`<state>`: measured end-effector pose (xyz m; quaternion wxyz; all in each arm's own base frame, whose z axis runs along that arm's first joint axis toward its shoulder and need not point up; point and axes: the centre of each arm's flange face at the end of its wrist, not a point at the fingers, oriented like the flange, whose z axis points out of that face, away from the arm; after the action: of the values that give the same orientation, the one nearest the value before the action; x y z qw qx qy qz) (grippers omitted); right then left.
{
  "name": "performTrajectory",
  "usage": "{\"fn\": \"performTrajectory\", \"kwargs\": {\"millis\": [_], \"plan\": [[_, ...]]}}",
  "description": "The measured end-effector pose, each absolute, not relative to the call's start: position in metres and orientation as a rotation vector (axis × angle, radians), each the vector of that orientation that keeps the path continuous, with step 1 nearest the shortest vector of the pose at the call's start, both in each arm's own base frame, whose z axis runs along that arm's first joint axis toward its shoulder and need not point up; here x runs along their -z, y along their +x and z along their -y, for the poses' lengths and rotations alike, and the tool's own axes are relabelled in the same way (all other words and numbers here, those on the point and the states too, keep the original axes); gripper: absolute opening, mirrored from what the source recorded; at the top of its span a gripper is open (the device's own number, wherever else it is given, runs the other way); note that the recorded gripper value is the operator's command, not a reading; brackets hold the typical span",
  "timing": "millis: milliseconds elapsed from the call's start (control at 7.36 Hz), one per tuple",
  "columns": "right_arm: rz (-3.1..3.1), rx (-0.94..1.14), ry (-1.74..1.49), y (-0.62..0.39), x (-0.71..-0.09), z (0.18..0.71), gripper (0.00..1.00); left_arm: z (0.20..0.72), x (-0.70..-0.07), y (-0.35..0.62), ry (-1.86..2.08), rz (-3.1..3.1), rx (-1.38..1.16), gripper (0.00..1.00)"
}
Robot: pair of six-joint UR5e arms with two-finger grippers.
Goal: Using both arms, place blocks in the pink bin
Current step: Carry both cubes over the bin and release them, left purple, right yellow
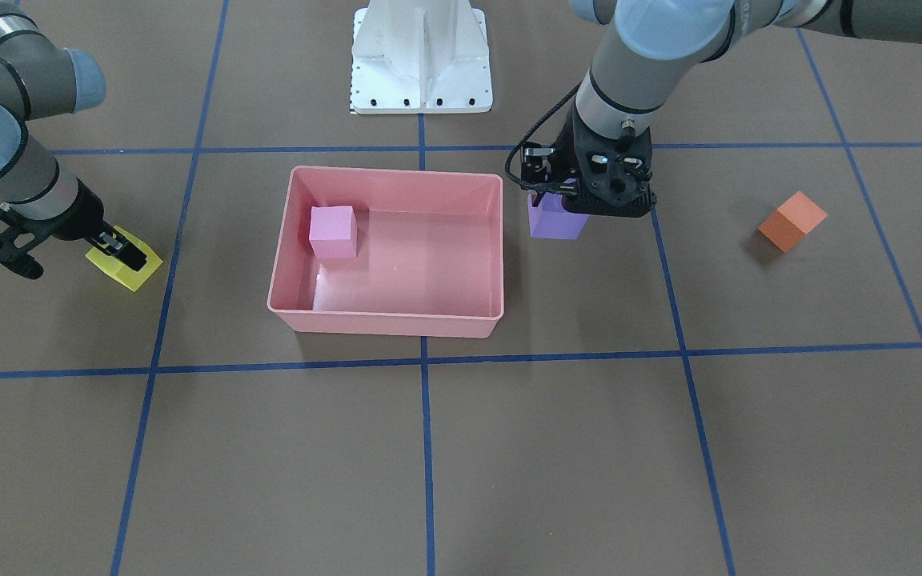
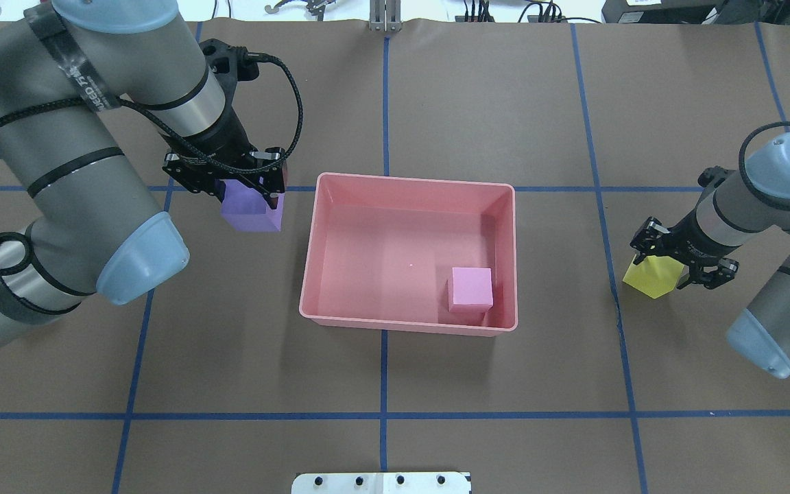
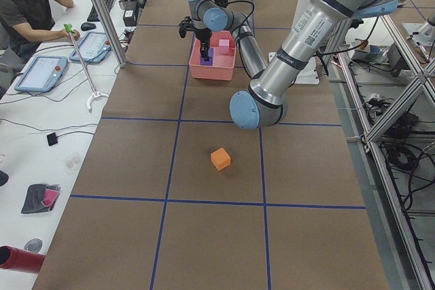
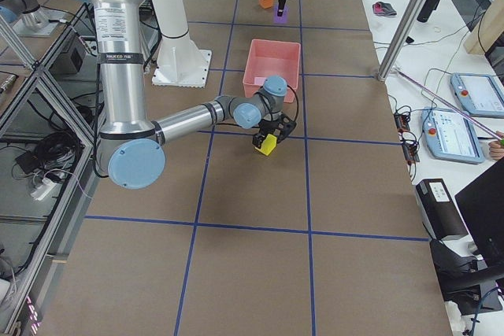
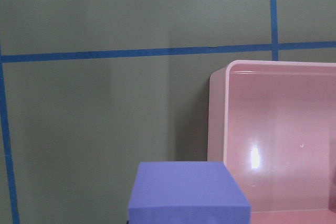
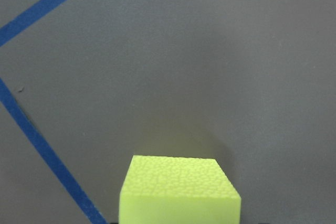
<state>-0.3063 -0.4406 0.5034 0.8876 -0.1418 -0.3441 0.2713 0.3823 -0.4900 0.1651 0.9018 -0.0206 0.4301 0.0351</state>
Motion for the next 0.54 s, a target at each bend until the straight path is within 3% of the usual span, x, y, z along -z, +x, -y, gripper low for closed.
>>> {"fn": "performTrajectory", "kwargs": {"millis": [272,543], "plan": [[0.736,-0.557,-0.285,-0.310,-0.488,0.443,0.00,0.485,-0.148,0.408,-0.070,-0.893,-0.055,0.00],[0.783,-0.556,-0.271,-0.318,-0.430,0.464,0.00,0.473,-0.134,0.457,-0.075,-0.862,-0.037,0.00]]}}
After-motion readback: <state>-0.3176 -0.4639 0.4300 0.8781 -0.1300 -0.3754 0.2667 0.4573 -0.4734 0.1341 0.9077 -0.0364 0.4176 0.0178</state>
